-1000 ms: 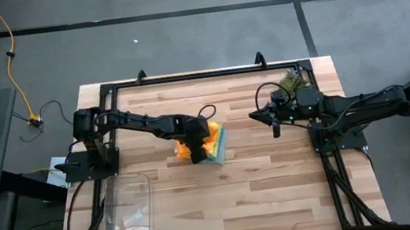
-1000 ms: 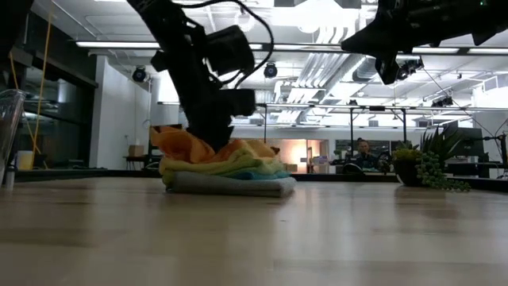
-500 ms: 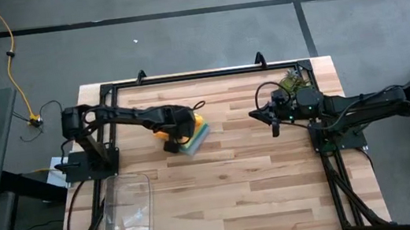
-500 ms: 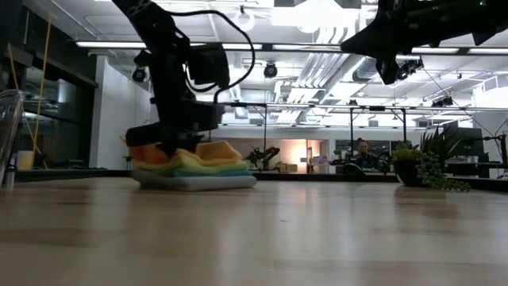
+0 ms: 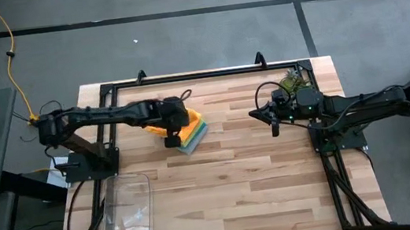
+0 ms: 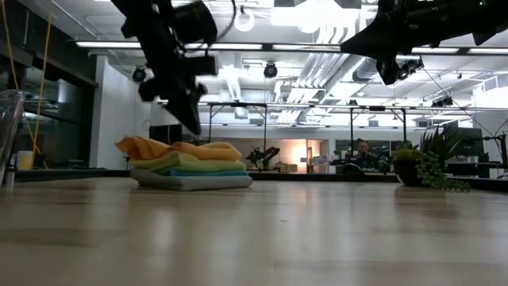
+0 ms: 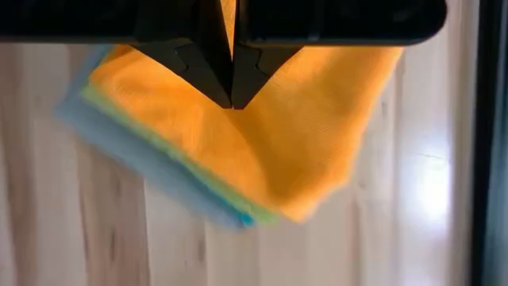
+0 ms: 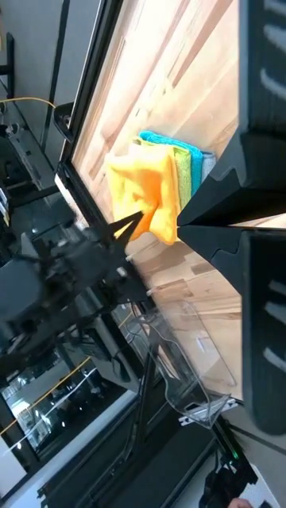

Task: Fold microfiber towels
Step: Put the stacked microfiber cloths into the transparent bin

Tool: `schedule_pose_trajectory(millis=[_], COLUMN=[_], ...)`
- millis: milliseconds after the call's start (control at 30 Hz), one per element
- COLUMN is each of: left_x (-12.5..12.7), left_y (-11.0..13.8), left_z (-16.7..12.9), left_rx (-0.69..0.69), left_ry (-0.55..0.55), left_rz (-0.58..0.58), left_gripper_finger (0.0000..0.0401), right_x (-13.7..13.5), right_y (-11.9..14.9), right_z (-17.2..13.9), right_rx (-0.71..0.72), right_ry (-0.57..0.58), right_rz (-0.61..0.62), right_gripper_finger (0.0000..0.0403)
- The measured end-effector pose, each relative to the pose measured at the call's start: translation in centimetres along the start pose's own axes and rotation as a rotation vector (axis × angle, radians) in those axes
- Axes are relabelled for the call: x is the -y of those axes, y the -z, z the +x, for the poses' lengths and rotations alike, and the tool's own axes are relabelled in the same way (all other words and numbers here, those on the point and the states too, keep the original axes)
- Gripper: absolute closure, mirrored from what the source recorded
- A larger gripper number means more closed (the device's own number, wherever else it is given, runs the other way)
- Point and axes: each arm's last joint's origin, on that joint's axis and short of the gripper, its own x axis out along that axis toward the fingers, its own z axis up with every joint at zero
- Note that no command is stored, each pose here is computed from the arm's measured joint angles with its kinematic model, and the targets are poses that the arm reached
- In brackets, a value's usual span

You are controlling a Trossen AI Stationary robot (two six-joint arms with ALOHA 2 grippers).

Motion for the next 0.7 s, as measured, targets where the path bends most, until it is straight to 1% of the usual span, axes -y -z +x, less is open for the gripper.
schedule_pose_trajectory(millis=[167, 333, 400, 533, 633, 700], left_x=[-0.1, -0.1, -0.2, -0.4, -0.3, -0.3], left_y=[-0.3, -0.4, -0.7, -1.1, -0.9, -0.6], left_z=[-2.2, -2.4, -1.8, 0.2, 1.9, 2.6], left_rx=[0.082, 0.098, 0.108, 0.111, 0.061, 0.031], left_ry=[-0.018, -0.013, -0.024, -0.103, -0.16, -0.175], left_rz=[-0.143, -0.276, -0.376, -0.671, -0.806, -0.882], left_gripper_finger=[0.0401, 0.0401, 0.0401, 0.0401, 0.0401, 0.0401], right_x=[0.0, 0.0, 0.0, 0.1, 0.1, 0.2], right_y=[0.0, 0.0, 0.0, 0.1, 0.0, 0.0], right_z=[0.0, 0.0, 0.0, 0.0, 0.0, 0.0], right_rx=[-0.003, -0.004, -0.005, -0.001, 0.007, 0.012], right_ry=[0.001, 0.003, 0.003, 0.014, 0.031, 0.043], right_rz=[0.0, 0.0, 0.0, -0.001, -0.001, -0.001], right_gripper_finger=[0.0403, 0.0403, 0.0403, 0.0403, 0.0403, 0.0403])
